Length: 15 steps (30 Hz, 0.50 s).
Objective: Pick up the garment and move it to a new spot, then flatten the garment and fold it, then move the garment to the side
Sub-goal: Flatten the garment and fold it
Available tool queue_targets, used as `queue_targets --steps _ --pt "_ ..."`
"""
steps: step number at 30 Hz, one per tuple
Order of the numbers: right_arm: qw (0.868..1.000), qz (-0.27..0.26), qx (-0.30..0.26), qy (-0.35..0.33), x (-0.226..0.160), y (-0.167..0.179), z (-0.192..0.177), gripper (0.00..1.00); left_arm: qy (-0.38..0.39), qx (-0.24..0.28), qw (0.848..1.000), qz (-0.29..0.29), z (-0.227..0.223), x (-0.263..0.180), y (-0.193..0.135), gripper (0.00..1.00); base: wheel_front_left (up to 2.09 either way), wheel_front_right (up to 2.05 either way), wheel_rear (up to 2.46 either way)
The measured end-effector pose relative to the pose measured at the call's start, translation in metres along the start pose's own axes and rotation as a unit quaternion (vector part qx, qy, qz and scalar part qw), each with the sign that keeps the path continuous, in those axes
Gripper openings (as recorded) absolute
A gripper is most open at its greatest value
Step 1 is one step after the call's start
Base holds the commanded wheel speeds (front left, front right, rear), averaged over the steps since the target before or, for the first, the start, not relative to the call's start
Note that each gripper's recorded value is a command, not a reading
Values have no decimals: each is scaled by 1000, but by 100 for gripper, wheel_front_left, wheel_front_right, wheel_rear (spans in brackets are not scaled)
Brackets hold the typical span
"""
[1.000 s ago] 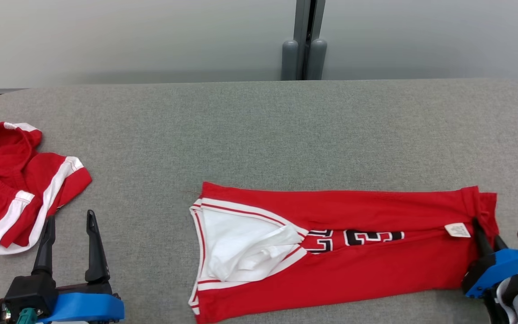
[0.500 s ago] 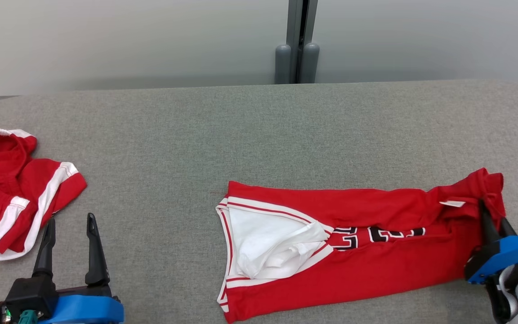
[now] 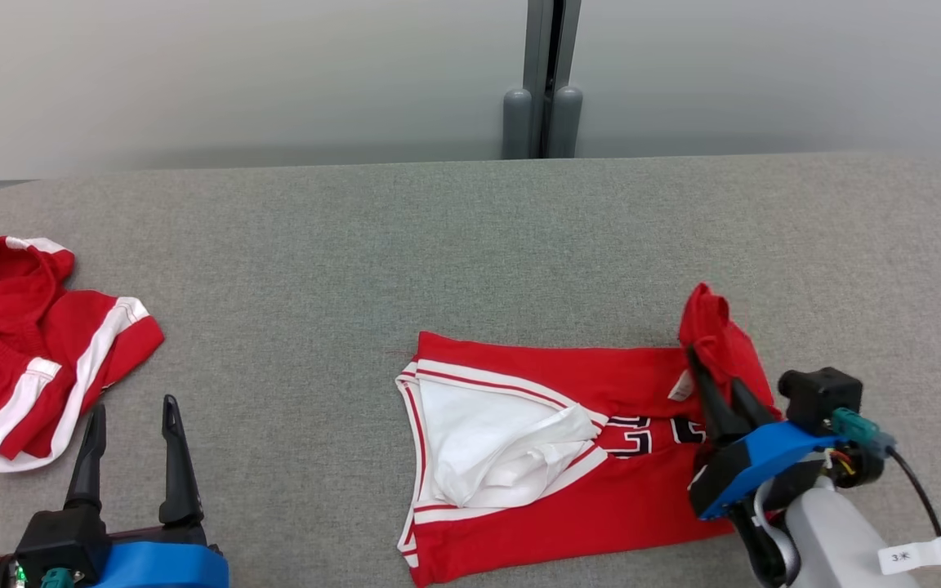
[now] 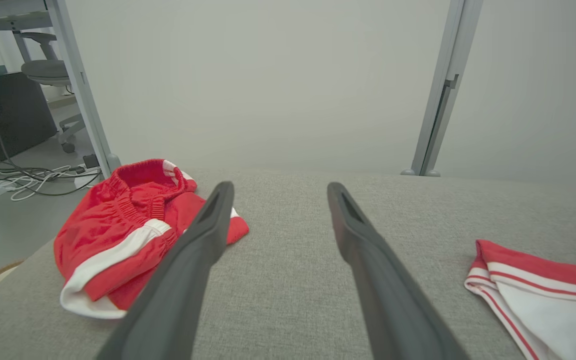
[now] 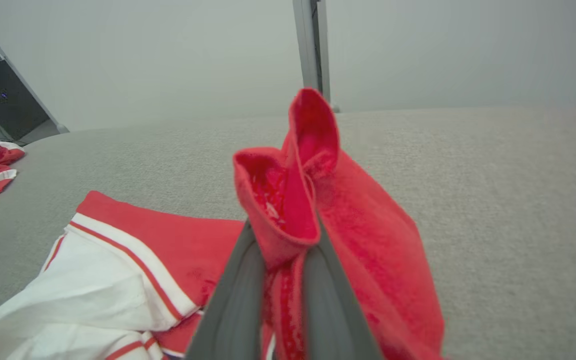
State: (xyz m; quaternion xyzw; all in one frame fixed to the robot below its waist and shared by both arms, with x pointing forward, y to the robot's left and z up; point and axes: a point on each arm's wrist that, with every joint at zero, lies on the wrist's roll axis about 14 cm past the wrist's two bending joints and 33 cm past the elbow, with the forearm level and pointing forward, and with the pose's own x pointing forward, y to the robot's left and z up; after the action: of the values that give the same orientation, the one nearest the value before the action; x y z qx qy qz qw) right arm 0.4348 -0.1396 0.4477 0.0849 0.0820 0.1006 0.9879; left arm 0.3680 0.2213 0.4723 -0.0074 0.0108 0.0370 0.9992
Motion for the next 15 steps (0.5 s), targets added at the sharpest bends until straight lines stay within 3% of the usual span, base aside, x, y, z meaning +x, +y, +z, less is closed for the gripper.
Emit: queue_targets --steps 15 --pt "990 140 22 24 14 110 -11 0 10 -8 1000 13 -6 -10 6 100 0 0 0"
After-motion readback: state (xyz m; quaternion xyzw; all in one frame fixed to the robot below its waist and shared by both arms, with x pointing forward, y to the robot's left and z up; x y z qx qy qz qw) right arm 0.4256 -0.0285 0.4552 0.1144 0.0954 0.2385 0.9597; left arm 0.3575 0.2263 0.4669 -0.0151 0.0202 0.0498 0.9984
